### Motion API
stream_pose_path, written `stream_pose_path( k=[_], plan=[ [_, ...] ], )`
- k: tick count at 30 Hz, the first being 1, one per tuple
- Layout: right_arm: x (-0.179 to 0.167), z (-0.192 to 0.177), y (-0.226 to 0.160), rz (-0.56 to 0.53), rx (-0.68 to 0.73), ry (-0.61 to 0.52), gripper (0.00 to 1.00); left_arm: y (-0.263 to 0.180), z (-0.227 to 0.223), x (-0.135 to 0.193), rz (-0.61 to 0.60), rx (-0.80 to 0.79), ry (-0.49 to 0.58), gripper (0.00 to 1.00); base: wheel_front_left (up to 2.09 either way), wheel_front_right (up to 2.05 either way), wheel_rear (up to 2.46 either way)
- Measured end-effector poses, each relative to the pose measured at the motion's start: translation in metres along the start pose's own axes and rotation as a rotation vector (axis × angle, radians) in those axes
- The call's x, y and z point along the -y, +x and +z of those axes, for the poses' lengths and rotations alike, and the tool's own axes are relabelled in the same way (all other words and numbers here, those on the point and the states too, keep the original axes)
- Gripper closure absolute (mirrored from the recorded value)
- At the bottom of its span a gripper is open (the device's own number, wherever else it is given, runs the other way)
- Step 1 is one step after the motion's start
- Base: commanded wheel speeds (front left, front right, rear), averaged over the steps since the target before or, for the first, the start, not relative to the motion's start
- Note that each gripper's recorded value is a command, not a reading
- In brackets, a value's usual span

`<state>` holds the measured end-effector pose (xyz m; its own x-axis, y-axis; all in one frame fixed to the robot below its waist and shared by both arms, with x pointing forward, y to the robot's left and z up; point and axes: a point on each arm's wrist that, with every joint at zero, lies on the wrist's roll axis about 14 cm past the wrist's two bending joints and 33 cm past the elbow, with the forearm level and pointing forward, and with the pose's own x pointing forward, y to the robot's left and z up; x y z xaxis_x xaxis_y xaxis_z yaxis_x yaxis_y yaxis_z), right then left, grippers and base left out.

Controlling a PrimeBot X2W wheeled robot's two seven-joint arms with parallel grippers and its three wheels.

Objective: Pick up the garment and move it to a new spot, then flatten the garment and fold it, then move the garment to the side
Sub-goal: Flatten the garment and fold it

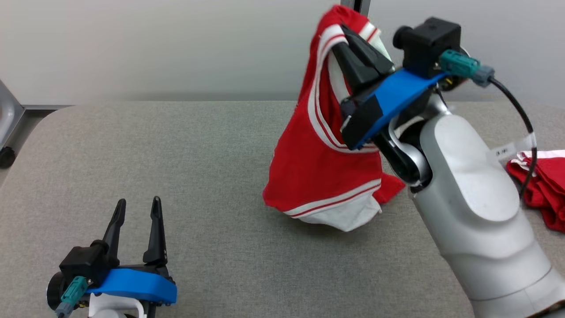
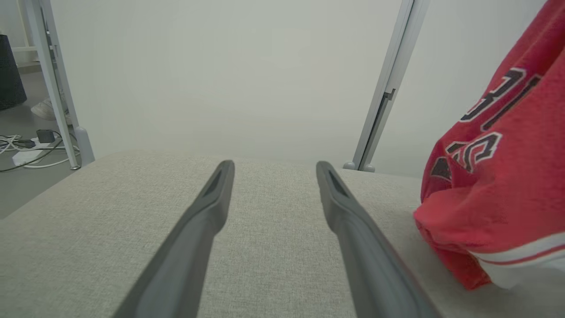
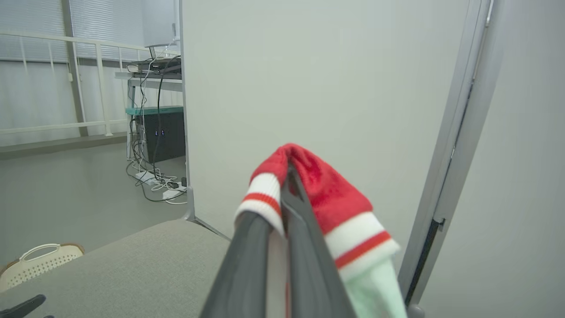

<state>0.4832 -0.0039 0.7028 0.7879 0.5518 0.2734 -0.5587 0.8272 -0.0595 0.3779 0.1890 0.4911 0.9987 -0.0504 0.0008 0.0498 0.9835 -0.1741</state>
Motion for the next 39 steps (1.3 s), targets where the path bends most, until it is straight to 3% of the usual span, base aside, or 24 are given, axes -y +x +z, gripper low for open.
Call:
stream_pose_path(
  k=[6, 9, 11, 14, 19, 22, 27, 30, 31, 32, 39],
  plan=[
    [-0.042, 0.08, 0.016, 0.163, 0.136, 0.016, 1.0, -0.007, 0.003, -0.001, 0.004, 0.008, -0.001, 0.0, 0.0, 0.0, 0.0],
    [-0.035, 0.11, 0.017, 0.16, 0.188, -0.013, 1.0, -0.009, 0.004, -0.003, 0.008, 0.01, 0.003, 0.0, 0.0, 0.0, 0.0],
    [-0.02, 0.107, 0.018, 0.12, 0.159, -0.022, 1.0, -0.009, 0.005, -0.002, 0.005, 0.011, 0.003, 0.0, 0.0, 0.0, 0.0],
    [0.013, 0.065, 0.018, 0.03, 0.019, -0.01, 1.0, -0.007, 0.002, -0.001, 0.003, 0.002, -0.001, 0.0, 0.0, 0.0, 0.0],
    [0.089, -0.04, -0.006, -0.178, -0.244, 0.005, 1.0, 0.002, -0.007, 0.006, -0.017, -0.023, -0.014, 0.0, 0.0, 0.0, 0.0],
    [0.113, -0.09, -0.019, -0.254, -0.356, 0.039, 1.0, 0.003, -0.012, 0.008, -0.026, -0.035, -0.013, 0.0, 0.0, 0.0, 0.0],
    [0.149, -0.136, -0.023, -0.344, -0.42, 0.043, 1.0, 0.013, -0.014, 0.014, -0.047, -0.034, -0.017, 0.0, 0.0, 0.0, 0.0],
    [0.153, -0.148, -0.014, -0.352, -0.416, 0.059, 1.0, 0.015, -0.018, 0.014, -0.048, -0.045, -0.016, 0.0, 0.0, 0.0, 0.0],
    [0.154, -0.168, -0.008, -0.355, -0.439, 0.084, 0.25, 0.017, -0.023, 0.011, -0.044, -0.061, -0.01, 0.0, 0.0, 0.0, 0.0],
    [0.154, -0.18, -0.008, -0.361, -0.457, 0.103, 0.0, 0.019, -0.026, 0.01, -0.042, -0.067, -0.01, 0.0, 0.0, 0.0, 0.0],
    [0.122, -0.262, -0.024, -0.334, -0.692, 0.228, 0.0, 0.022, -0.042, -0.007, 0.01, -0.11, -0.005, 0.0, 0.0, 0.0, 0.0]
  ],
)
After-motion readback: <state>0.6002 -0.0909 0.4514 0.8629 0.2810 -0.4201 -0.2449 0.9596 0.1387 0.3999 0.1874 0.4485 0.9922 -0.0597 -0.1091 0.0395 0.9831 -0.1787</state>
